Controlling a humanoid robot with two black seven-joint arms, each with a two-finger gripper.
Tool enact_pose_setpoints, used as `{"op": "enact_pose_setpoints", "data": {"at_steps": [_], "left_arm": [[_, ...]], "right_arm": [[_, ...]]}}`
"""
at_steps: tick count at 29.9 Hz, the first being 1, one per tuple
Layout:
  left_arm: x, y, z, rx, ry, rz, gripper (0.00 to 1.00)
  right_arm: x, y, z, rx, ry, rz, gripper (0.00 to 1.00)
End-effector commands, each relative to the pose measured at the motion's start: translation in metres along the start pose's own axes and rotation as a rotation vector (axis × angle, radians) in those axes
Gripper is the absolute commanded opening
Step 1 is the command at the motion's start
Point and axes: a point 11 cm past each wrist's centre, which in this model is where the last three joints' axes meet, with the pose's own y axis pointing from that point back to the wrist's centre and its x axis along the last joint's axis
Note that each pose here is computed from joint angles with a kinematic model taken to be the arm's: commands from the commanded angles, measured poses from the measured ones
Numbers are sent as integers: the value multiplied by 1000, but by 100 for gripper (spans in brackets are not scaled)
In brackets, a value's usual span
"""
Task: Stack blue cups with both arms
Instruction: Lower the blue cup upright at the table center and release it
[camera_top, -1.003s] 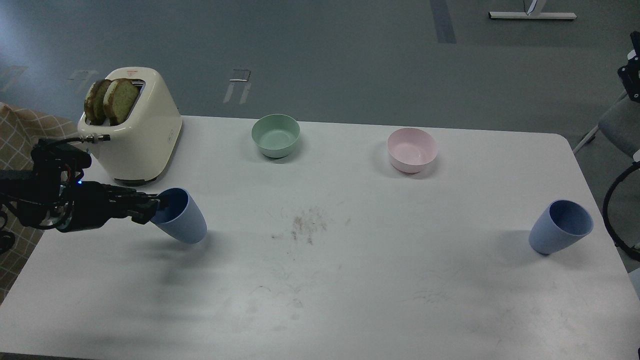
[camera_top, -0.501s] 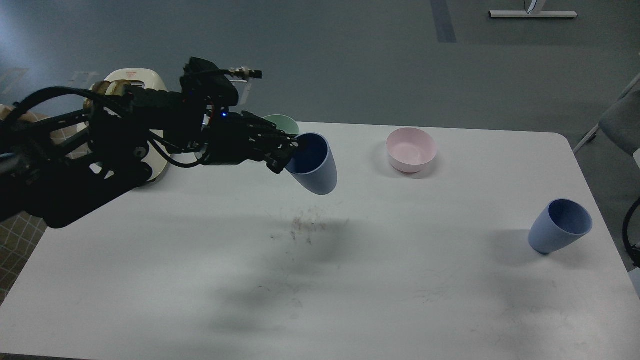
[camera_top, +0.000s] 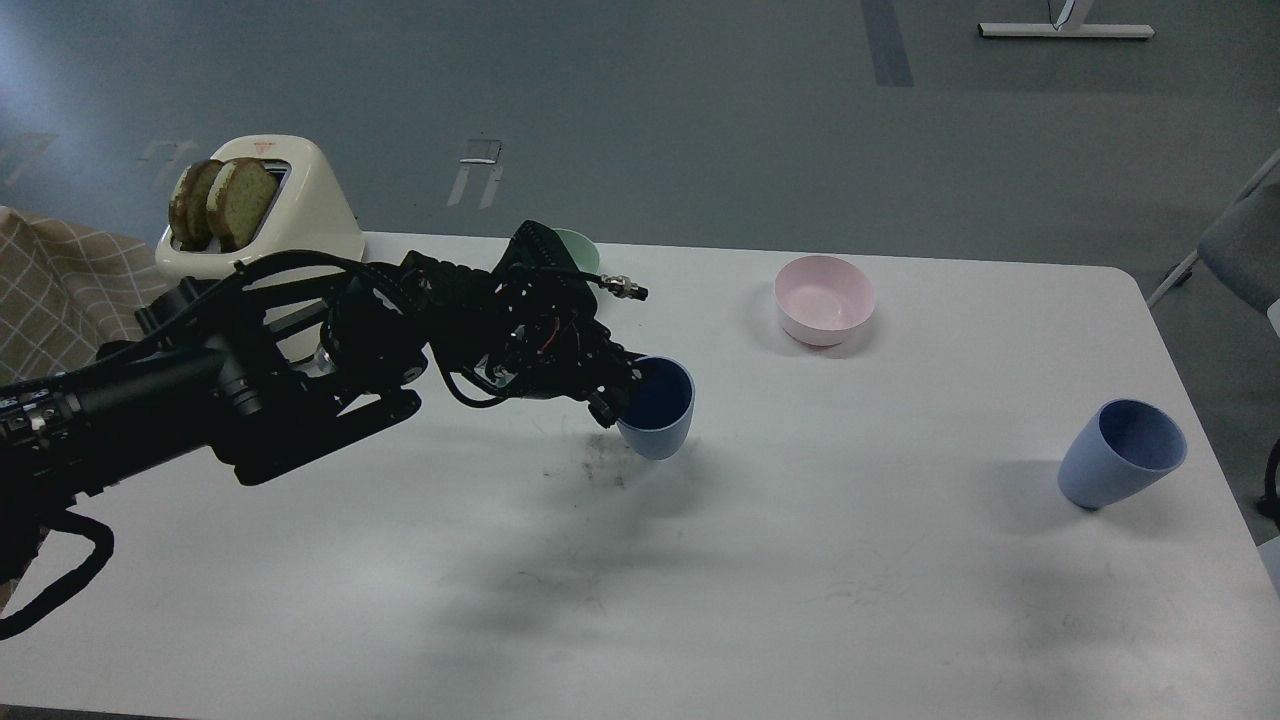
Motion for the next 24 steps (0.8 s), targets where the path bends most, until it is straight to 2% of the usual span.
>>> {"op": "enact_pose_setpoints", "data": {"at_steps": [1, 6, 24], "left_arm": [[-3, -9, 2, -2, 4, -18, 0], [-1, -21, 0, 7, 21, -25, 0], [10, -12, -7, 2, 13, -8, 0]], "right_arm": [[0, 0, 1, 1, -3, 0, 100], [0, 0, 1, -1, -2, 1, 100], [3, 4, 5, -10, -6, 9, 100]]}}
